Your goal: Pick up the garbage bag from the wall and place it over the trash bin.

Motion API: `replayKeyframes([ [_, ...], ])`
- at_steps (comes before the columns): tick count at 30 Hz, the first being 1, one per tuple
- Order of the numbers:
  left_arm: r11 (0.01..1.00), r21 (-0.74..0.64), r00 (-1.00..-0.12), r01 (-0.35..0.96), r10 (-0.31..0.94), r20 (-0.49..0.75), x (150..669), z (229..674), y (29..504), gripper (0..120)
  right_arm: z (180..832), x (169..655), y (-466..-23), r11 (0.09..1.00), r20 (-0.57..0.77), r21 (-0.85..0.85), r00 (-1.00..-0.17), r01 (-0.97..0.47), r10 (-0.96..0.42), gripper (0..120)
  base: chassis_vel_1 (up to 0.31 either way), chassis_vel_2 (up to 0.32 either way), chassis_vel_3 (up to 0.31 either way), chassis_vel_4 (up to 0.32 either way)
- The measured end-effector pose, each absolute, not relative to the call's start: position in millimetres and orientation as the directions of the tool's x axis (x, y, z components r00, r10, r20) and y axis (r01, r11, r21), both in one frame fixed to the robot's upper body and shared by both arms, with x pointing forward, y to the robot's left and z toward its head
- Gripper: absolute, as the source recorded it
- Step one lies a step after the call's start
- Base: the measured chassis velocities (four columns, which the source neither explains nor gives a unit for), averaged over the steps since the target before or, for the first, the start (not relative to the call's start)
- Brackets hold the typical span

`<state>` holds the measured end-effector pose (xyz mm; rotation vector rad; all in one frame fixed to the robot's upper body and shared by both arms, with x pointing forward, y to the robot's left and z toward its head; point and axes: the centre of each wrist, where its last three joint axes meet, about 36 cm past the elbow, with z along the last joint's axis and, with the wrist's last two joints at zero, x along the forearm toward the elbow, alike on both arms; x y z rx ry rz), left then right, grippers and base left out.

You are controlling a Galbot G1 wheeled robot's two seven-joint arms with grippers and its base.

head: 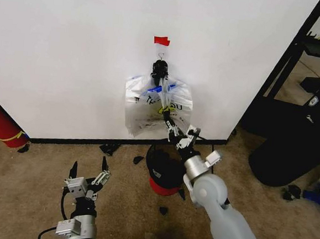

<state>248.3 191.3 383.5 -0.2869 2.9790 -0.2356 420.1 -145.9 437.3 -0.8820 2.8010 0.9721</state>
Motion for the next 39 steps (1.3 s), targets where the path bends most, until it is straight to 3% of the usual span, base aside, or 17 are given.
replayKeyframes([
  [11,0.974,-0.162,-0.976,-0.159,-0.180,-0.124,260,374,189,100,407,364,-160,0.719,-0.162,0.474,-0.853,-0.508,-0.496,0,0.000,0.000,0.000,0.000],
  [39,0.976,-0.179,-0.978,-0.125,-0.152,-0.146,268,377,184,100,370,289,-181,0.843,-0.103,0.354,-0.913,-0.404,-0.395,0,0.000,0.000,0.000,0.000],
])
